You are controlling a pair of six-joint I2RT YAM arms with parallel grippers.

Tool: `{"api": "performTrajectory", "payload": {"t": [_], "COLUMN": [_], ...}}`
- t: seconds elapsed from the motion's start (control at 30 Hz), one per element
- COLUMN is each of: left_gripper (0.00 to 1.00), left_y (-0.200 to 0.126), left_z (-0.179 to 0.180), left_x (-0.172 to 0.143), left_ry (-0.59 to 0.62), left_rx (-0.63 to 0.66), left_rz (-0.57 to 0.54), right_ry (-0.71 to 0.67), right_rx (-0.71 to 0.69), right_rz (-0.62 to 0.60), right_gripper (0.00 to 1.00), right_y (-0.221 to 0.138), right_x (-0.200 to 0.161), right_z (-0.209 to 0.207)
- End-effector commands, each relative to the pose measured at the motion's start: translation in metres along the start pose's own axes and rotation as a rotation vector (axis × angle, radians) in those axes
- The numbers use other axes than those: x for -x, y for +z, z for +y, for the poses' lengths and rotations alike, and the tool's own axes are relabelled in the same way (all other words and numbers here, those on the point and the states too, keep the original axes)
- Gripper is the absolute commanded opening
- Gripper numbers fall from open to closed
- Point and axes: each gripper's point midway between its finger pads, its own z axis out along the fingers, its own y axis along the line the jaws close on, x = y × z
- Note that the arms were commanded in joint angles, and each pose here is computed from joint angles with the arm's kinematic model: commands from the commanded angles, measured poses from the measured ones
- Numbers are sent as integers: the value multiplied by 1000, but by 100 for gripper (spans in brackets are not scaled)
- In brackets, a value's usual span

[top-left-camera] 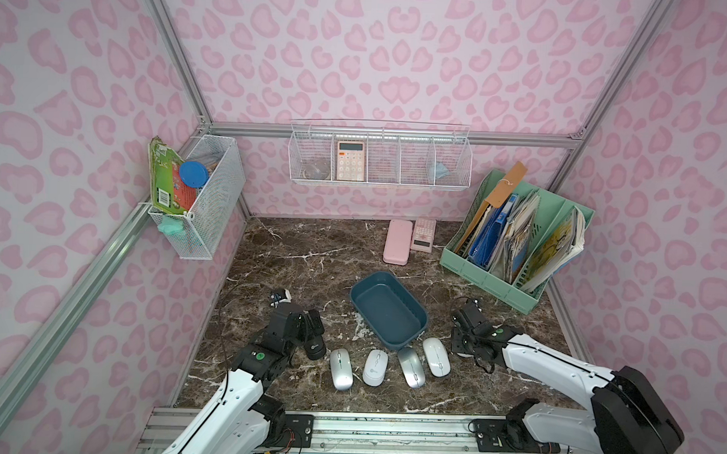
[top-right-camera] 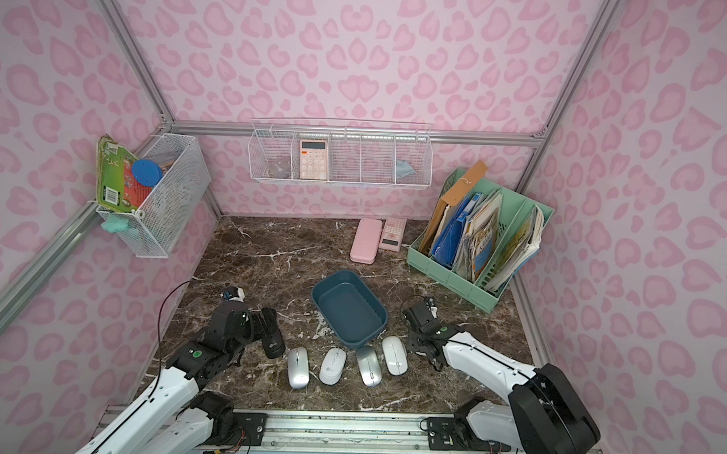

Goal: Take out the mouse from the storage box
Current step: Place the mouse at the center of the board.

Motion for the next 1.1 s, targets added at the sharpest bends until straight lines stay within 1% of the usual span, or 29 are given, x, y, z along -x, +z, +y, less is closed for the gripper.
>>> {"api": "performTrajectory", "payload": {"t": [0.0,0.17,0.4,0.8,0.93,1.07], "left_gripper": [99,99,99,99,99,99], "left_y": [-1,-1,-1,-3,-5,-13], "left_z": [-1,-2,-3,-3,-3,-7], "left_x": [6,6,6,7,7,8], "left_ry": [7,11,14,16,17,7], "left_rx": [-1,-1,-4,-9,-12,-34], "left_rz": [-23,-21,-23,-31,-35,-21], "right_ry": [-16,-15,-16,-8,-18,-43], "right_rx": [11,28,32,46,51,68], "right_rz": [6,3,0,-36,-85,-163], "right_gripper": [58,64,79,80,81,81], "right_y": [2,3,1,-12,-23,-45], "right_x": [4,5,8,19,28,44], "right_z": [6,9,11,12,15,22]}}
